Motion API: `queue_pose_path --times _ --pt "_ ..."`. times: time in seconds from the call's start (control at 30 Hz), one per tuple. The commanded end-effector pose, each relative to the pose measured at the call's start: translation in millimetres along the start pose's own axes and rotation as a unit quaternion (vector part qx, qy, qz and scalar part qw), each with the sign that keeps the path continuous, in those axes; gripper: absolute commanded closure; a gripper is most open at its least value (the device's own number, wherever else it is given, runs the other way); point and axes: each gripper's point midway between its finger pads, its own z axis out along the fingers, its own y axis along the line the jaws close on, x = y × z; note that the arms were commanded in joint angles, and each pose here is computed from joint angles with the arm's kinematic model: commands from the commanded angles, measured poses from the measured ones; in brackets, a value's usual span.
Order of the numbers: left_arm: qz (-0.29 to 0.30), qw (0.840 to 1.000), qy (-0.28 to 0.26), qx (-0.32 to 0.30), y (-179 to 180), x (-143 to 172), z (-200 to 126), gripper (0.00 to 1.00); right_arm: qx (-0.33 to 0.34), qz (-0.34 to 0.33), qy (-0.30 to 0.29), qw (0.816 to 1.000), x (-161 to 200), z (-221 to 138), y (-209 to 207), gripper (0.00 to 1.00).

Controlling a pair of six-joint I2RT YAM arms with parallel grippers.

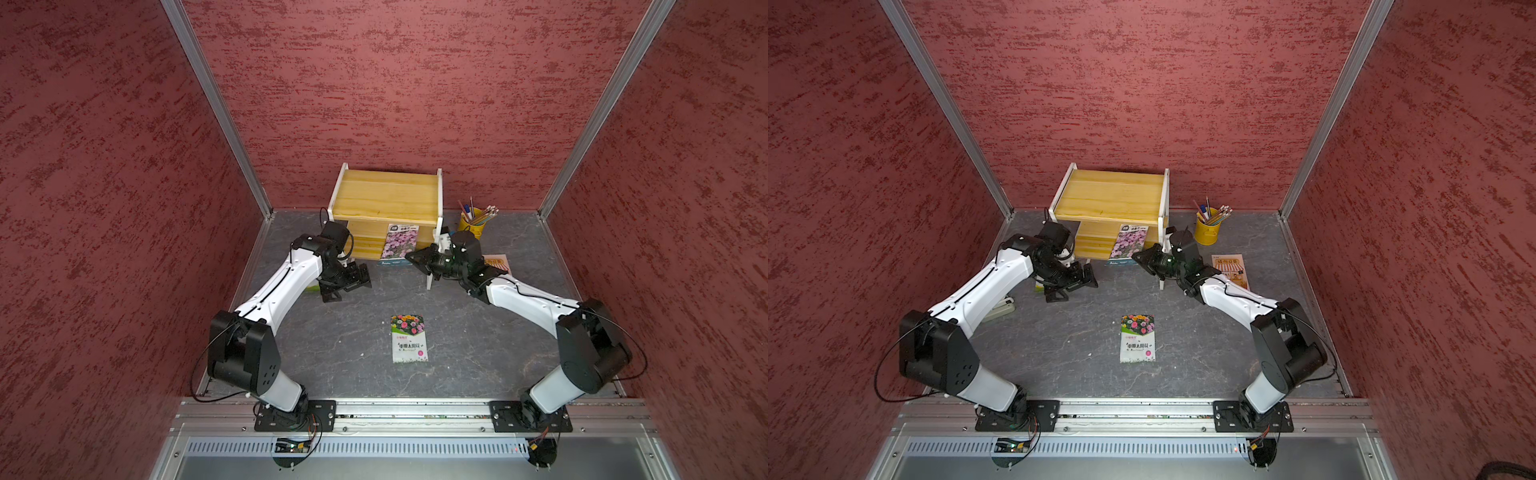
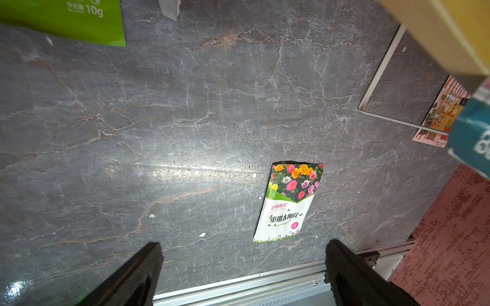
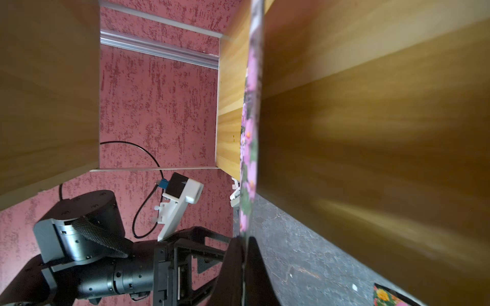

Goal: Take the seed bag off the shelf
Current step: Pick up the seed packet from the shelf.

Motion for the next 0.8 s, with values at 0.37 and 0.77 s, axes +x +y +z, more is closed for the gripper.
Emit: queue_pose_path --times 0.37,0.77 --pt "0.01 1.0 -0.024 0.008 -9 -9 -10 0.0 -0.074 -0.013 0.049 0.996 28 -4 28 1.0" --pt "0.005 0.999 -0.042 0.005 -7 -7 -21 0.0 -0.063 -0.006 0.075 0.995 67 -51 16 1.0"
